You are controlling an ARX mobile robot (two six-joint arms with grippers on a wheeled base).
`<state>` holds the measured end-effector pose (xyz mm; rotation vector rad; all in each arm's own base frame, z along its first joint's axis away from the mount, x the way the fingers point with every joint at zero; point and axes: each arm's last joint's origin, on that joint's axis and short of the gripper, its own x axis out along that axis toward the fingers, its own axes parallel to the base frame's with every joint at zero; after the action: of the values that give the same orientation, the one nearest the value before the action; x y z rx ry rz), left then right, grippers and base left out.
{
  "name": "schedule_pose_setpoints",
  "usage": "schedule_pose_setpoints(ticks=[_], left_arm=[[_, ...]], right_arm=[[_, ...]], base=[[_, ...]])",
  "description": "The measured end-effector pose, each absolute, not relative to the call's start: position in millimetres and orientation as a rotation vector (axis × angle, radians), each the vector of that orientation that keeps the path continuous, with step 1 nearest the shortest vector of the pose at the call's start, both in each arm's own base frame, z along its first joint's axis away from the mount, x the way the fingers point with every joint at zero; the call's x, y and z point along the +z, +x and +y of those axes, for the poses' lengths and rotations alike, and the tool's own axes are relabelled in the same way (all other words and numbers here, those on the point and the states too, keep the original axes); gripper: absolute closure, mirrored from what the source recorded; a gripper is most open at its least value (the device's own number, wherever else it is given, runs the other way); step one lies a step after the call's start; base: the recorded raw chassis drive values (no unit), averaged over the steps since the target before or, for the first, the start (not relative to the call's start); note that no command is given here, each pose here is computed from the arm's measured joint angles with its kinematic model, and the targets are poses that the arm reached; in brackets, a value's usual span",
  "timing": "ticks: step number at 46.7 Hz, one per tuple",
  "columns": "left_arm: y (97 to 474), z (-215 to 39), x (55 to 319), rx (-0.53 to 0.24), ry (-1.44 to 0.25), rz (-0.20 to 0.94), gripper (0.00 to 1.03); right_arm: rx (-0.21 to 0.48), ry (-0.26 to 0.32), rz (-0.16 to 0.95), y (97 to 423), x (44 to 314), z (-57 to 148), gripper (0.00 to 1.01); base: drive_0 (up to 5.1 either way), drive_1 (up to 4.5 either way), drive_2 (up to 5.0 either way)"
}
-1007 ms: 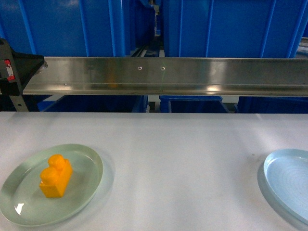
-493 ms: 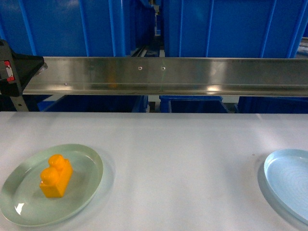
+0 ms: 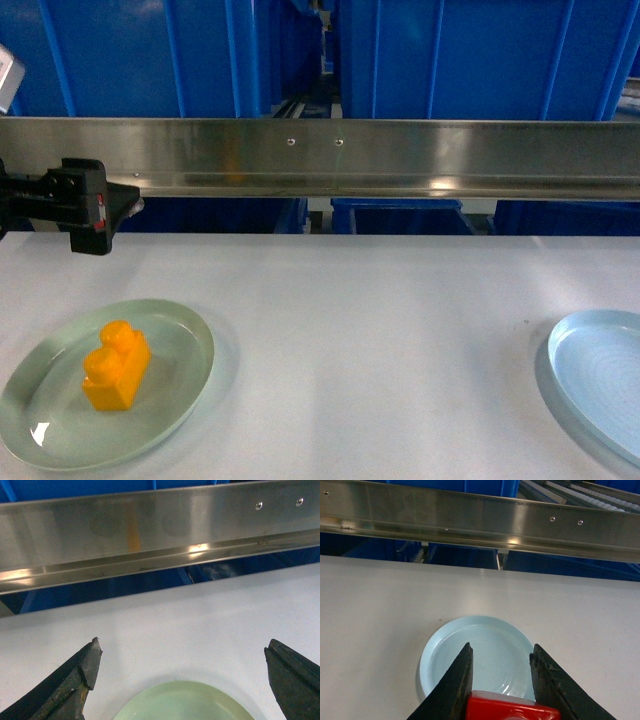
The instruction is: Sort and place red and yellow blocks in left bins
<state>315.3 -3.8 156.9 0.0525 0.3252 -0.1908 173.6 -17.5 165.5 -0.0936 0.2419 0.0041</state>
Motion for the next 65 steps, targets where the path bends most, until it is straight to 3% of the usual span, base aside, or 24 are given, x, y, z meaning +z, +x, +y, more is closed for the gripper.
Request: schedule_pose_setpoints(ticks=[11, 17, 31, 45, 52, 65], left_arm=[[312.2, -22.1, 144.2, -0.194, 0.058, 0.422, 0.05], [306.0, -28.3, 125.9, -0.152, 0.059, 0.515, 0.05], [301.7, -33.2, 103.5, -0.069, 0.063, 0.606, 0.05], [296.2, -41.9, 97.3, -0.057, 0.026, 0.621, 0.05], [292.1, -39.9, 81.4, -0.001, 0.018, 0.654, 0.05], [292.3, -39.2, 65.8, 0.016, -0.01, 0.669, 0.05]], right_arm=[[0.004, -0.094, 0.242, 173.6, 165.5, -17.5, 0.72], [0.004, -0.093, 0.242, 173.6, 165.5, -17.5, 0.72], [0.004, -0.094, 0.242, 173.6, 165.5, -17.5, 0.72], [0.004, -0.093, 0.242, 173.6, 165.5, -17.5, 0.72], [0.004, -0.094, 0.242, 173.6, 165.5, -17.5, 0.72], [0.004, -0.093, 0.242, 173.6, 165.5, -17.5, 0.72]], base=[[0.0, 0.0, 0.0], [0.0, 0.0, 0.0], [0.0, 0.0, 0.0], [0.0, 0.0, 0.0], [0.0, 0.0, 0.0], [0.0, 0.0, 0.0]])
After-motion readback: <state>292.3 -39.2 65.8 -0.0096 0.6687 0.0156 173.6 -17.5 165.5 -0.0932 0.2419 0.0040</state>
